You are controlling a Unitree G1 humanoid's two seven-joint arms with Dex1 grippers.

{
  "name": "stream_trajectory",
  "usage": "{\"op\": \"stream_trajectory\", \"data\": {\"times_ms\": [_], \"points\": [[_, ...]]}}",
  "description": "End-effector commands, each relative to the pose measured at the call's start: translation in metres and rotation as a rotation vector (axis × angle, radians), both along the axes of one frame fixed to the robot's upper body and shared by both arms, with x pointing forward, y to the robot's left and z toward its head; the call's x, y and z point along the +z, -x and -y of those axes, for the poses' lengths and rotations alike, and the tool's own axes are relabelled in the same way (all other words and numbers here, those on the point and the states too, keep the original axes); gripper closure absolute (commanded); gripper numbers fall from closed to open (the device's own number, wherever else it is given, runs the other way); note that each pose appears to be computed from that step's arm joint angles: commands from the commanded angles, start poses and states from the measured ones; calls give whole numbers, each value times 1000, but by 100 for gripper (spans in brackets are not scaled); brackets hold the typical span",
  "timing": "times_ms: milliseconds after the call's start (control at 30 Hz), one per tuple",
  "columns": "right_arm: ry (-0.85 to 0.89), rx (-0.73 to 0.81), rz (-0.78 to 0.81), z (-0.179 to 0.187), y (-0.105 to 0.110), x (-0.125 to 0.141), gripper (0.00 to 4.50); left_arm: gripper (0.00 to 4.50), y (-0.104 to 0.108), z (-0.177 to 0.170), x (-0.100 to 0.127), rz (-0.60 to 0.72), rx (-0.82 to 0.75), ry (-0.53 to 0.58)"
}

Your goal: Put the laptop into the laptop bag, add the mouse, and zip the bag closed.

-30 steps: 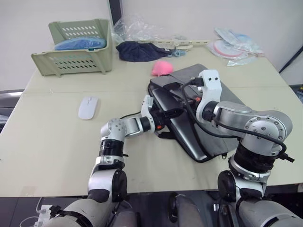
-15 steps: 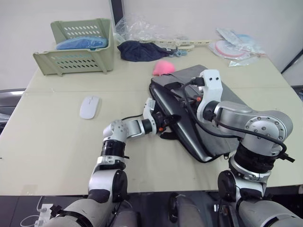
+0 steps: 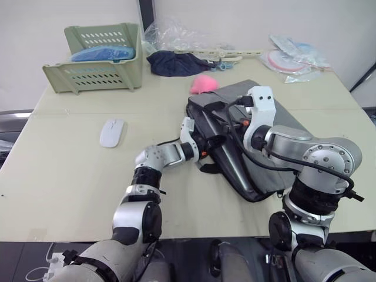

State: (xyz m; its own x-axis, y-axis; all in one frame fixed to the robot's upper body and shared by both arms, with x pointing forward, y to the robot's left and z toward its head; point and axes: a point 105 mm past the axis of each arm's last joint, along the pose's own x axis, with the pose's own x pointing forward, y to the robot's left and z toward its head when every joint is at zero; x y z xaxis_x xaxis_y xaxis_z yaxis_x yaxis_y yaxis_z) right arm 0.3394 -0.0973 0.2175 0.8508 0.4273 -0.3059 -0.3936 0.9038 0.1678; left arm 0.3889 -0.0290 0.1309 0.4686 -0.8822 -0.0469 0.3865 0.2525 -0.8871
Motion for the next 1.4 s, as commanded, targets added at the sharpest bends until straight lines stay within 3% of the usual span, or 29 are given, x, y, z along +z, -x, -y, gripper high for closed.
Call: {"op": "stream_trajectory", "data": {"times_ms": [33,333,367,433,533,667,1200,1400], "points": [[-11,50,67,-12,6,17,450,429,3,21,9,20,-38,30],[-14,47,73,-13,6,19,450,429,14,40,8,7,-97,53],[-14,47,73,-13,6,19,450,350,14,39,8,7,-98,54],[-15,47,71,-13,6,19,450,312,12,35,9,5,-96,62],[-15,46,69,-13,5,18,450,168,11,31,8,13,-94,37],[-13,43,63,-12,5,17,450,15,9,20,6,44,-91,-42],[0,36,26,-5,1,9,450,15,24,-78,15,173,11,-262],[6,37,21,-3,0,7,450,15,36,-96,50,291,29,-218]]}}
